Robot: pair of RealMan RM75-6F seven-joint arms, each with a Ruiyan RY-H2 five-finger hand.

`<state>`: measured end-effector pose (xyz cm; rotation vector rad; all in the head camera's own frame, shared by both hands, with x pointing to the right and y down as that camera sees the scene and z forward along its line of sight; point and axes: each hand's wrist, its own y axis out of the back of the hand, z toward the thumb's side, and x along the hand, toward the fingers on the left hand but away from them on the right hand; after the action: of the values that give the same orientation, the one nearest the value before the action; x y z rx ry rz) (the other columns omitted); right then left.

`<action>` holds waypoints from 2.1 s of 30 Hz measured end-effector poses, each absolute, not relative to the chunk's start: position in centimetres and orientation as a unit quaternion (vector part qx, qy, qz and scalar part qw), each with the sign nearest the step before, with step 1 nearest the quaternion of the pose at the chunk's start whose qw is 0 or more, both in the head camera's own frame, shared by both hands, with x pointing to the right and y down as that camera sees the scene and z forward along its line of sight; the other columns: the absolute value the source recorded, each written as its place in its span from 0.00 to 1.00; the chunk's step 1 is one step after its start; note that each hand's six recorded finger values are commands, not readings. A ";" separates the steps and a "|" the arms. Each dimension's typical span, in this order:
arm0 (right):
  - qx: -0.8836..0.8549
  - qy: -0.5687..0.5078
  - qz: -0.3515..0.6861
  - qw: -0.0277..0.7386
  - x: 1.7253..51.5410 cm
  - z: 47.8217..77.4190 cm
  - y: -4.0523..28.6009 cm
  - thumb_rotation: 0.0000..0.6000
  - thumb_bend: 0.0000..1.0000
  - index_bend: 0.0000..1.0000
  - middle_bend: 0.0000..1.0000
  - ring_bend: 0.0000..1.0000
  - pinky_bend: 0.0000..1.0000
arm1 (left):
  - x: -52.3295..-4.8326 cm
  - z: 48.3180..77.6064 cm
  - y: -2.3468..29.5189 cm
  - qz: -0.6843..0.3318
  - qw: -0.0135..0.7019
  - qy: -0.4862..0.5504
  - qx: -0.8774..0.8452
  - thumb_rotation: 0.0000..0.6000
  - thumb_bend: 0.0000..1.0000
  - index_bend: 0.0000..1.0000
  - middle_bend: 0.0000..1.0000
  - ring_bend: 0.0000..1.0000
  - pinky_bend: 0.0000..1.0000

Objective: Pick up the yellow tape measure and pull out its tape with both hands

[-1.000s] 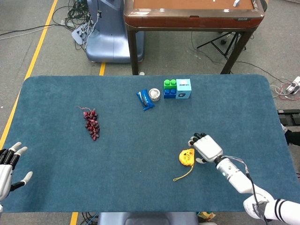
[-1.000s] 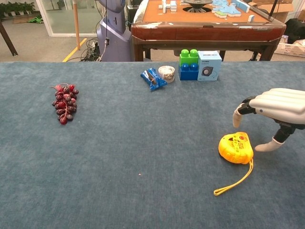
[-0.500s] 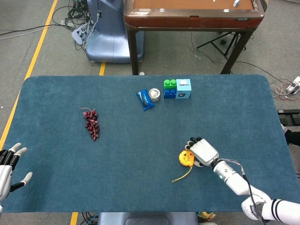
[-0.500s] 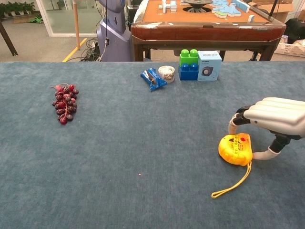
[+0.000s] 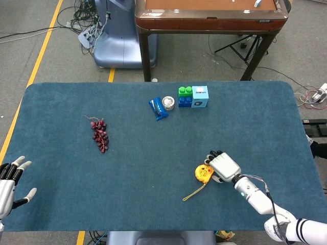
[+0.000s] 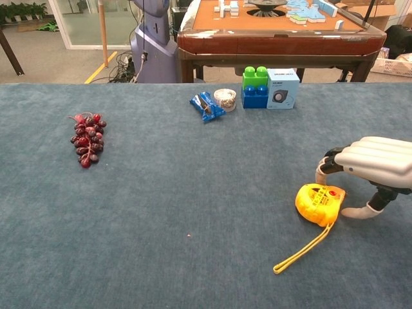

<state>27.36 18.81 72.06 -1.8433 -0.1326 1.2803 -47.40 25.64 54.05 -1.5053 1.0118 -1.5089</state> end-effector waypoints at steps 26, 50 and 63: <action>-0.748 -0.106 0.477 0.449 25.1 70.5 18.1 1.00 0.46 0.50 0.35 0.18 0.27 | -47.5 54.0 25.6 -0.593 0.381 0.393 -0.590 1.00 0.20 0.21 0.13 0.17 0.13; -0.770 -0.098 0.426 0.464 20.5 68.9 18.5 1.00 0.45 0.49 0.34 0.18 0.27 | -47.5 53.9 25.8 -0.593 0.380 0.395 -0.590 1.00 0.20 0.21 0.13 0.17 0.13; -0.776 -0.114 0.422 0.456 19.3 68.1 18.3 1.00 0.24 0.38 0.31 0.18 0.27 | -47.6 54.0 25.9 -0.593 0.378 0.394 -0.592 1.00 0.20 0.21 0.13 0.17 0.13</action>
<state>19.31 18.31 68.08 -1.9131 -0.2817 1.0397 -47.63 25.86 53.97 -1.5135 1.0064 -1.5143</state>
